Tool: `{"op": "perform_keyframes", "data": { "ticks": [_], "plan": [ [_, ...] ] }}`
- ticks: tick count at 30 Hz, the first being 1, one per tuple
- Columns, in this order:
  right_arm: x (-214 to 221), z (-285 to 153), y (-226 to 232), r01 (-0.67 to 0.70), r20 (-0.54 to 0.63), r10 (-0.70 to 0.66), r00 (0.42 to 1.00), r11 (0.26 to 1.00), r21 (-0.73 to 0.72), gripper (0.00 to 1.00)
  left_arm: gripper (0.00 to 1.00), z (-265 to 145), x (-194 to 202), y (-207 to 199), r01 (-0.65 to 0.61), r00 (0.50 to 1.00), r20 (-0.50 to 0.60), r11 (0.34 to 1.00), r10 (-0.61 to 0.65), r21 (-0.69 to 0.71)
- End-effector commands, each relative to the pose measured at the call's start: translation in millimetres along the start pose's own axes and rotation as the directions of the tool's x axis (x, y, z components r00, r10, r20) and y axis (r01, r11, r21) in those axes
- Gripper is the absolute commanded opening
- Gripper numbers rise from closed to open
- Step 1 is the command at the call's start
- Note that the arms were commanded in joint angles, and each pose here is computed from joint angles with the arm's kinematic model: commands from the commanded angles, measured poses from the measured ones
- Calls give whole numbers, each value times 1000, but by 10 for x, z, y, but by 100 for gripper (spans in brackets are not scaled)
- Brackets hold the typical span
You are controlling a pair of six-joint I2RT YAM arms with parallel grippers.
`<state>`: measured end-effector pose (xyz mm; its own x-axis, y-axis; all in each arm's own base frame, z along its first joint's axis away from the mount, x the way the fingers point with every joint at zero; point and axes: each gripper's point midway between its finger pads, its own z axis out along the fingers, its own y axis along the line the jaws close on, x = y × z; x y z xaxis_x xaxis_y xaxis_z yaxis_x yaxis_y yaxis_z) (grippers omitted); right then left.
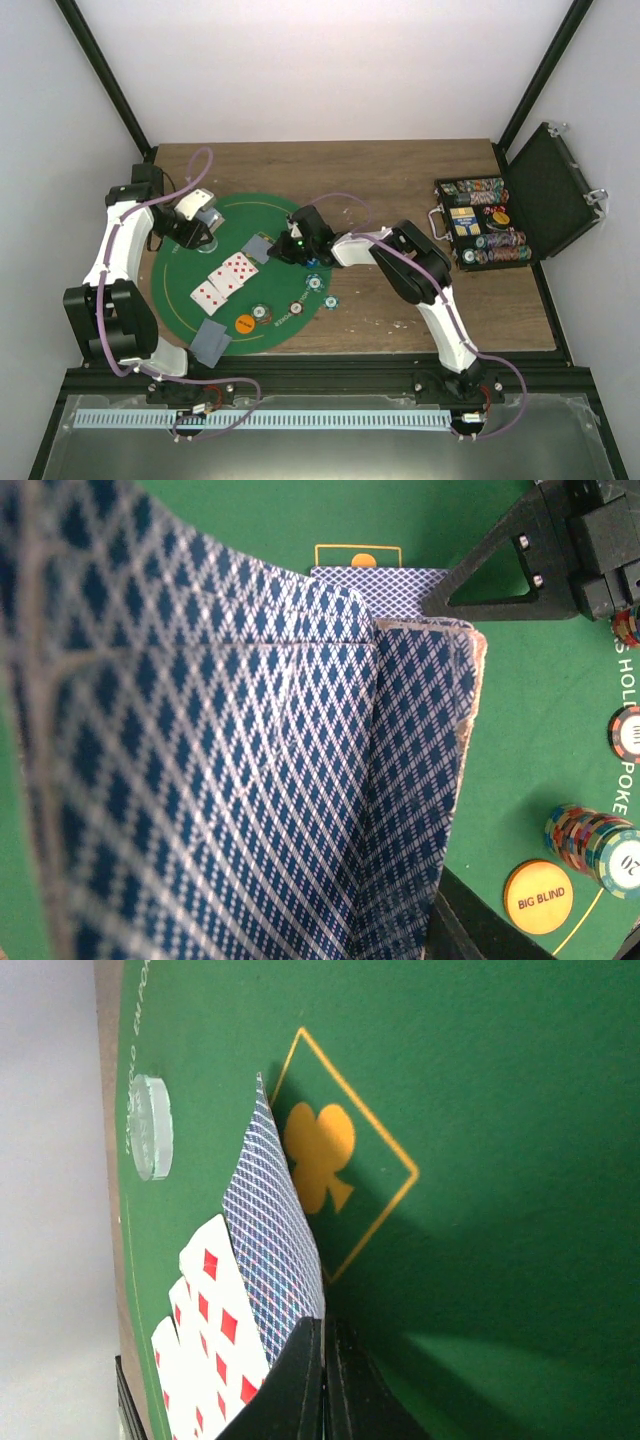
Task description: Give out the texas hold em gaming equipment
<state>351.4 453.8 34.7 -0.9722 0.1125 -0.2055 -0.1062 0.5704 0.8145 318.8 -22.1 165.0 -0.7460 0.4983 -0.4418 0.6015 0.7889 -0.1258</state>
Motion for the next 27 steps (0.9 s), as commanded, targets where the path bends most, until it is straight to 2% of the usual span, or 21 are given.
{"op": "perform_keyframes", "data": {
  "ticks": [1,9,15,18,22,24,27],
  "plan": [
    [51,92,150,3,-19,-4,1000,999,-40,4,38,-73,-59,1,-23,999,30,1000,23,-10],
    [-59,-39,320,67,23,-66,998,997,-37,22,39,-113,-101,-7,-22,999,36,1000,22,-2],
    [-295,-352,567,182,126,-179,976,983,-15,49,39,-188,-185,-51,-41,998,54,999,39,27],
    [-409,-593,791,280,194,-269,943,959,-32,57,40,-235,-213,-116,-71,995,69,996,67,48],
    [-472,-902,1230,503,241,-474,847,861,-74,63,40,-330,-236,-296,-143,986,98,985,134,95],
    [-379,-1109,1498,624,236,-581,779,754,-206,65,41,-384,-239,-459,-198,976,113,971,184,134],
    [-364,-1421,1686,680,225,-645,730,653,-333,66,41,-425,-210,-693,-294,954,107,941,279,167]
  ]
}}
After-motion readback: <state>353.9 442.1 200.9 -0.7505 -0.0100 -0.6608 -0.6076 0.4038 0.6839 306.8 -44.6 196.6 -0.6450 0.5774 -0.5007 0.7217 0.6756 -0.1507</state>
